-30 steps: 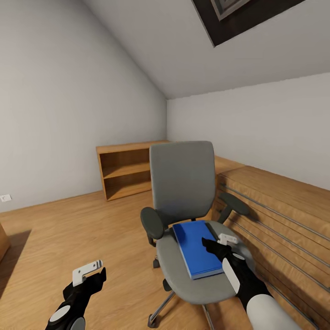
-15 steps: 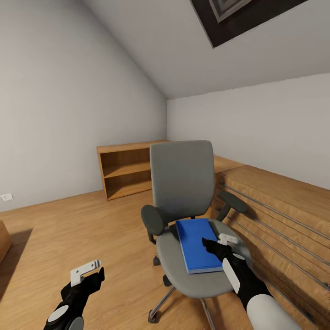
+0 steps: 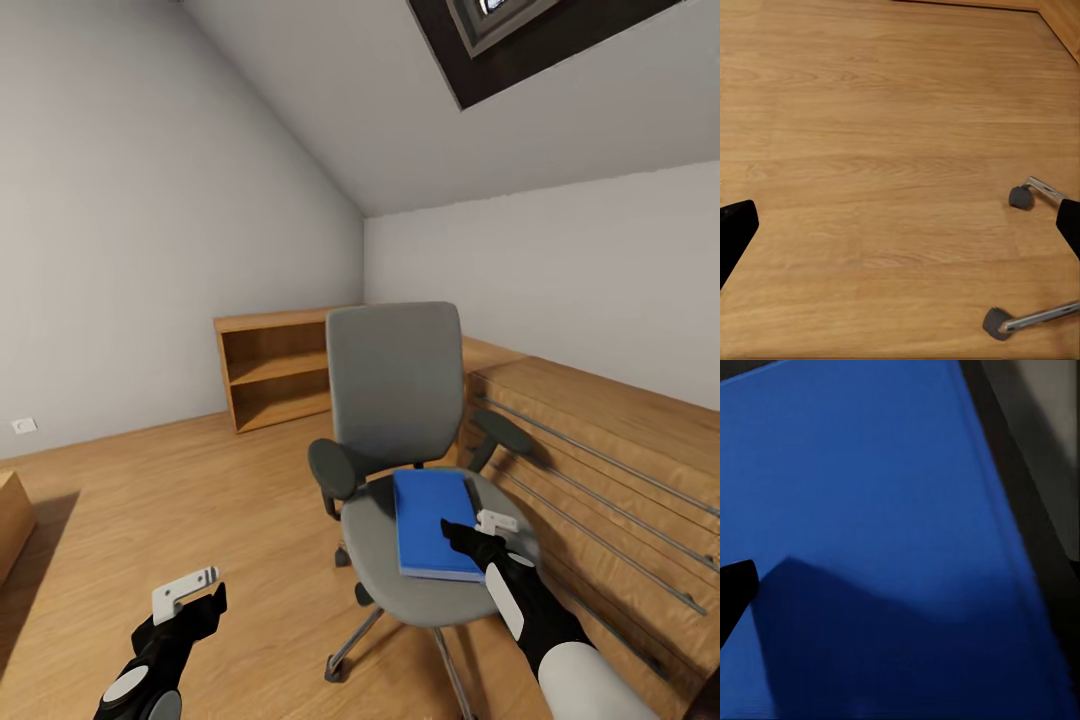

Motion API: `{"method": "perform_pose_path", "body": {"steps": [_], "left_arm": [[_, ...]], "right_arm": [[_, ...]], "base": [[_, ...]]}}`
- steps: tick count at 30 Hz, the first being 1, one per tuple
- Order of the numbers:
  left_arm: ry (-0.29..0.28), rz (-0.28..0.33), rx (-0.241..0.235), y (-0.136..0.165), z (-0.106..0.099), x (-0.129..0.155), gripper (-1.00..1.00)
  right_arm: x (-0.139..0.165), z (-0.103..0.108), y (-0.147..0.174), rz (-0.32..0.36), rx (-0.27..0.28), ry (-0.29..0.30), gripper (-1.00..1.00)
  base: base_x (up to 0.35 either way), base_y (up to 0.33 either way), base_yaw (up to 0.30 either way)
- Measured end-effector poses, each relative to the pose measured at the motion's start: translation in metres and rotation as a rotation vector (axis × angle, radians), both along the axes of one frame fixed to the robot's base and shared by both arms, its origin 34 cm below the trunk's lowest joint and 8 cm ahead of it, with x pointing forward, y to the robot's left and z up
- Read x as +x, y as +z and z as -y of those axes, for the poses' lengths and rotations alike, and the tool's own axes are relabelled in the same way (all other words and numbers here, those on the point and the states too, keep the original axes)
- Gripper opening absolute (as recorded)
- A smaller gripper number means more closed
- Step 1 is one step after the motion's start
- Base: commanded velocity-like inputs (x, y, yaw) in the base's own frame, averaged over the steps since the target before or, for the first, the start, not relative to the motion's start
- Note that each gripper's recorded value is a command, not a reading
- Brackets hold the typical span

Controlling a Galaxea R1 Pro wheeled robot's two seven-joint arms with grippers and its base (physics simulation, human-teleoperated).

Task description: In the bedroom, organize the workspace by keeping the computer under the desk, ensuring the monitor is on the desk, placing the keyboard on the desk next to the monitor, placing the mouse on the desk next to the keyboard, moving the folder from the swivel chair onto the desk next to the mouse, stacking the notebook on top of the folder with the pen on top of the notebook, and positioning the swivel chair next to the desk.

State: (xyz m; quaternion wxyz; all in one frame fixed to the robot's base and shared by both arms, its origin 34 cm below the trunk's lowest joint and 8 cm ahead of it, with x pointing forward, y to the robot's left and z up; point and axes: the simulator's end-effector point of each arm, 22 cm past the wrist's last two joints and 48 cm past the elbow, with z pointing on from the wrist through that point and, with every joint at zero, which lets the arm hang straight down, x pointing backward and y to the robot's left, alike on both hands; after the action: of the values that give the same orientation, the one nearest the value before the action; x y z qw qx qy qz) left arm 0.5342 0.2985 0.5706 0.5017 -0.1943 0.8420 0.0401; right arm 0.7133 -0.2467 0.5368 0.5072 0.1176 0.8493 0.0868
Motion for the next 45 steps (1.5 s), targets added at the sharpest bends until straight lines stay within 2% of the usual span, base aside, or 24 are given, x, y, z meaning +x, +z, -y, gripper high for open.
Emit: {"method": "perform_pose_path", "body": {"steps": [12, 15, 19, 35, 45], "left_arm": [[0.0, -0.003, 0.0, 0.008, 0.0, 0.002, 1.0], [-0.001, -0.002, -0.001, 0.008, 0.001, 0.002, 1.0], [-0.002, -0.002, -0.001, 0.009, 0.001, 0.002, 1.0], [-0.005, -0.004, -0.001, 0.008, 0.002, 0.002, 1.0], [-0.008, -0.002, -0.003, 0.008, 0.004, 0.002, 1.0]], "right_arm": [[0.003, 0.0, 0.011, 0.01, -0.004, -0.002, 1.0], [0.011, 0.002, 0.032, 0.057, -0.01, -0.006, 1.0], [0.014, 0.003, 0.04, 0.076, -0.012, -0.007, 1.0], [0.016, 0.004, 0.045, 0.088, -0.012, -0.007, 1.0], [0.016, 0.005, 0.045, 0.086, -0.017, -0.009, 1.0]], "base": [[-0.008, 0.0, 0.0], [0.0, 0.0, 0.0], [0.099, 0.0, 0.0], [0.159, 0.0, 0.0], [0.031, 0.0, 0.0]]}}
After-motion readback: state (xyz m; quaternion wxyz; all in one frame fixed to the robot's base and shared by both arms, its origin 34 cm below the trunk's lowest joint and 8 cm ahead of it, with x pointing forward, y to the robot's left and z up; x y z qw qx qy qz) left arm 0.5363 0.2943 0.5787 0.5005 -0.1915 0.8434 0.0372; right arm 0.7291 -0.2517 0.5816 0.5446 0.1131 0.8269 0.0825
